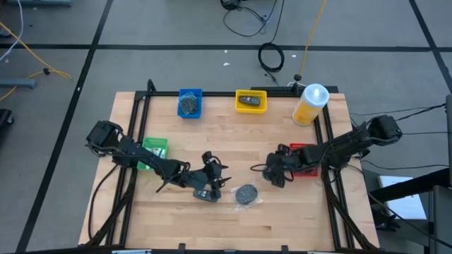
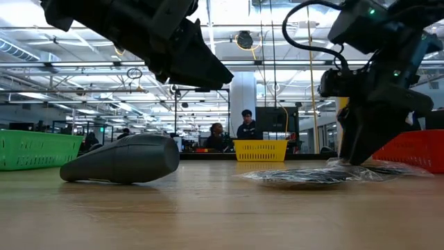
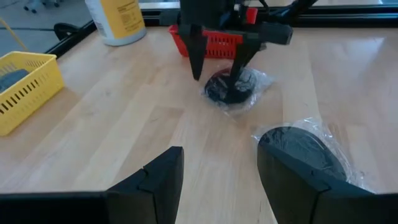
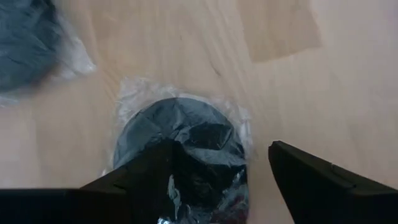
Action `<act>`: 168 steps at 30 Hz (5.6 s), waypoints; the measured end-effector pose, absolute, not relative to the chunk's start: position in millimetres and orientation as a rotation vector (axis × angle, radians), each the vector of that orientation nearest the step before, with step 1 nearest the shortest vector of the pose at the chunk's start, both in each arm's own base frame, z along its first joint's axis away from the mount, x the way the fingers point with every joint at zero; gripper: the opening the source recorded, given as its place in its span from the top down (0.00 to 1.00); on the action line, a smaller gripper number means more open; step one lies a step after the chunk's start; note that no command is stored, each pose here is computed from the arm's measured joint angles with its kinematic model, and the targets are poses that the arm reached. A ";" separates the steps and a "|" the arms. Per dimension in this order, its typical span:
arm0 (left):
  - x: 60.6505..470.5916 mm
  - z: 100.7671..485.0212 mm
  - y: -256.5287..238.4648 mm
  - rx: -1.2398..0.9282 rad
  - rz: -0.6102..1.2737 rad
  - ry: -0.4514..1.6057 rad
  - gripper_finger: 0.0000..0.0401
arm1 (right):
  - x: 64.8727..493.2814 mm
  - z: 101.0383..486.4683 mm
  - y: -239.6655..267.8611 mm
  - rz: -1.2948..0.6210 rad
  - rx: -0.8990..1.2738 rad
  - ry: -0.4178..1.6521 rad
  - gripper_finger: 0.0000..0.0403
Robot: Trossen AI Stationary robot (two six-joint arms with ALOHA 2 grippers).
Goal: Pick & Place Travel size toiletries
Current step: Put the black hairbrush into the blue bin, then put the right black hairbrush into the blue bin
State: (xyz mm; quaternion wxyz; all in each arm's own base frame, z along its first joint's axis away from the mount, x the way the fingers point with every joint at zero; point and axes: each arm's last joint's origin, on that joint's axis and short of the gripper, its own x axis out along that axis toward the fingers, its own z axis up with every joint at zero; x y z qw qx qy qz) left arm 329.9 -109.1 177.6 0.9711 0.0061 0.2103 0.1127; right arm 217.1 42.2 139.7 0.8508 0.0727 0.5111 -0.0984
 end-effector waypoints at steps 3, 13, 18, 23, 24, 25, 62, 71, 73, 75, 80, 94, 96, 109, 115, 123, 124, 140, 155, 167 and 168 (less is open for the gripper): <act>329.6 177.1 -109.0 0.014 0.228 0.429 0.50 | 218.5 136.1 37.4 -0.151 0.182 1.050 0.42; 329.8 179.3 -107.4 -0.068 0.253 0.410 0.50 | 229.0 140.3 38.6 -0.050 0.124 0.903 0.76; 329.5 195.1 -87.7 -0.362 0.329 0.355 0.50 | 238.6 149.1 40.5 -0.023 0.054 0.765 0.96; 333.0 198.7 -72.9 -0.362 0.312 0.357 0.50 | 247.5 161.1 44.5 -0.013 -0.038 0.606 0.98; 334.0 198.7 -70.0 -0.362 0.305 0.358 0.50 | 247.3 161.3 45.2 0.002 -0.051 0.606 0.98; 335.1 198.0 -67.2 -0.360 0.298 0.363 0.50 | 245.8 161.4 45.5 0.014 -0.056 0.619 0.98; 339.6 204.8 -67.5 -0.227 0.218 0.308 0.50 | 251.2 163.1 41.5 -0.261 -0.208 0.542 0.99; 354.4 203.9 -40.2 -0.129 0.220 0.205 0.39 | 262.7 181.6 75.0 -0.308 -0.373 0.240 1.00; 358.6 196.9 -34.5 -0.167 0.176 0.214 0.34 | 263.7 177.3 75.2 -0.307 -0.397 0.250 1.00; 362.1 187.9 -31.3 -0.197 0.144 0.235 0.30 | 266.1 176.4 74.8 -0.318 -0.411 0.240 1.00; 364.4 178.1 -27.4 -0.223 0.130 0.270 0.32 | 265.4 175.7 73.3 -0.364 -0.439 0.255 1.00; 359.7 178.7 -25.5 -0.117 0.093 0.346 0.90 | 264.6 175.8 73.7 -0.358 -0.417 0.258 0.99; 353.1 186.9 -24.9 -0.089 0.093 0.384 0.96 | 262.3 181.0 74.9 -0.356 -0.409 0.242 0.96; 261.4 258.2 37.4 0.377 0.673 0.727 0.97 | 246.1 199.8 88.3 -0.407 -0.422 0.212 0.74; 251.6 241.6 109.7 0.474 0.715 0.945 0.90 | 246.1 199.0 87.9 -0.409 -0.404 0.215 0.72; 242.3 199.6 167.8 0.607 0.587 1.241 0.88 | 245.6 196.5 87.7 -0.404 -0.422 0.238 0.73; 242.0 197.1 169.3 0.619 0.573 1.260 0.88 | 245.5 195.9 87.7 -0.404 -0.426 0.244 0.72; 225.4 245.3 158.7 0.313 0.625 1.300 0.49 | 246.0 194.0 84.7 -0.412 -0.443 0.266 0.73; 208.0 202.3 233.0 -0.173 0.777 1.113 0.92 | 245.9 192.6 83.8 -0.412 -0.449 0.279 0.73; 225.5 156.1 251.6 -0.117 0.723 1.166 0.96 | 245.8 189.9 81.6 -0.419 -0.445 0.301 0.74; 225.6 155.3 252.1 -0.107 0.727 1.171 0.97 | 245.8 189.9 81.6 -0.419 -0.444 0.301 0.74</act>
